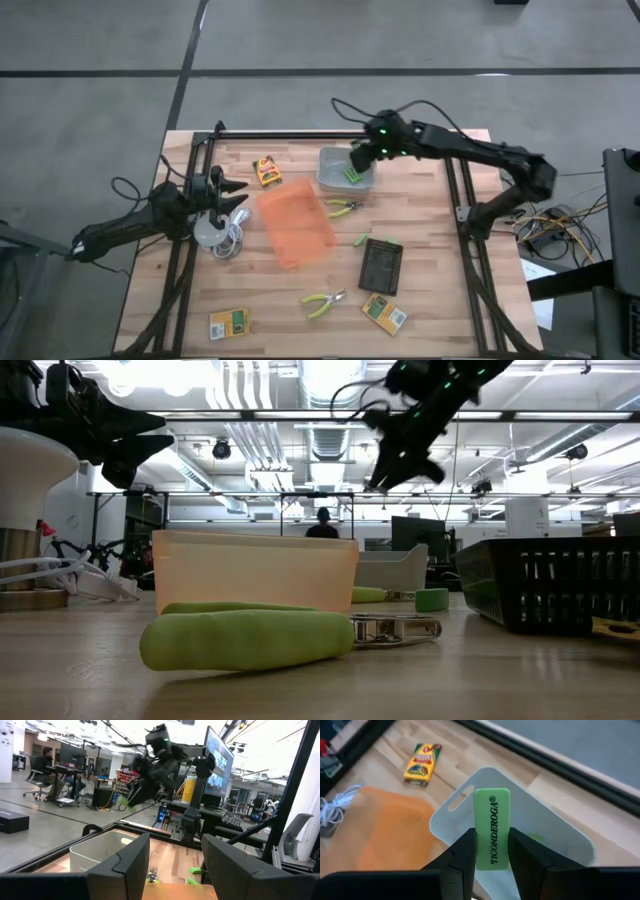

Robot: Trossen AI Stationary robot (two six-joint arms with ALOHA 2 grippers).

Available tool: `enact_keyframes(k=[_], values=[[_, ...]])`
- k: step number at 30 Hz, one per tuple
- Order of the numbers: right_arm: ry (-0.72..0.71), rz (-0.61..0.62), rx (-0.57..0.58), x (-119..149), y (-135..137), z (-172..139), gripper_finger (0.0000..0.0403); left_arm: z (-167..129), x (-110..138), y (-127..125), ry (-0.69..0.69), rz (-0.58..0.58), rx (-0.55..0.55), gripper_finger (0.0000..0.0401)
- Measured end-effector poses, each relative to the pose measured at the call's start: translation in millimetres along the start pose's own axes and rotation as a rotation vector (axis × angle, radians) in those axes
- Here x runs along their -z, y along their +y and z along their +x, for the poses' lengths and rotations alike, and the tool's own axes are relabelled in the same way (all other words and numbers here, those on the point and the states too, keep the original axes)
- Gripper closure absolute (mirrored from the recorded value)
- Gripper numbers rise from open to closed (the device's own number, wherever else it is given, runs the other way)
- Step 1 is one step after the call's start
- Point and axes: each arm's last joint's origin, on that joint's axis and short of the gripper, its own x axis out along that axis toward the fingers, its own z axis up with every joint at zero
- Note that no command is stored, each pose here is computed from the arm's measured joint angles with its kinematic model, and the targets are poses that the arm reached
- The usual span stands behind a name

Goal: Pick & Place School Supplies
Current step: Put the green eraser into the gray bin

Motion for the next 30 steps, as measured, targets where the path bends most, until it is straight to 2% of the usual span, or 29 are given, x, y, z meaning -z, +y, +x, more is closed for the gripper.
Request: enact_keyframes(k=[8, 17, 21, 30], values=[[0.092, -0.004, 0.024, -22.5, -2.1, 67.1, 0.0299, 0.0, 0.1, 0.0, 0.001, 0.000, 0.000, 0.0213], [0.220, 0.040, 0.073, -18.5, -17.6, 122.3, 0.0298, 0.0, 0.1, 0.0, 0.000, 0.000, 0.000, 0.0213], [0.256, 0.050, 0.072, -14.1, -21.6, 135.2, 0.0283, 0.0, 0.1, 0.0, 0.001, 0.000, 0.000, 0.0213], [0.249, 0.054, 0.075, -15.6, -25.3, 135.5, 0.0262, 0.0, 0.1, 0.0, 0.001, 0.000, 0.000, 0.0213]])
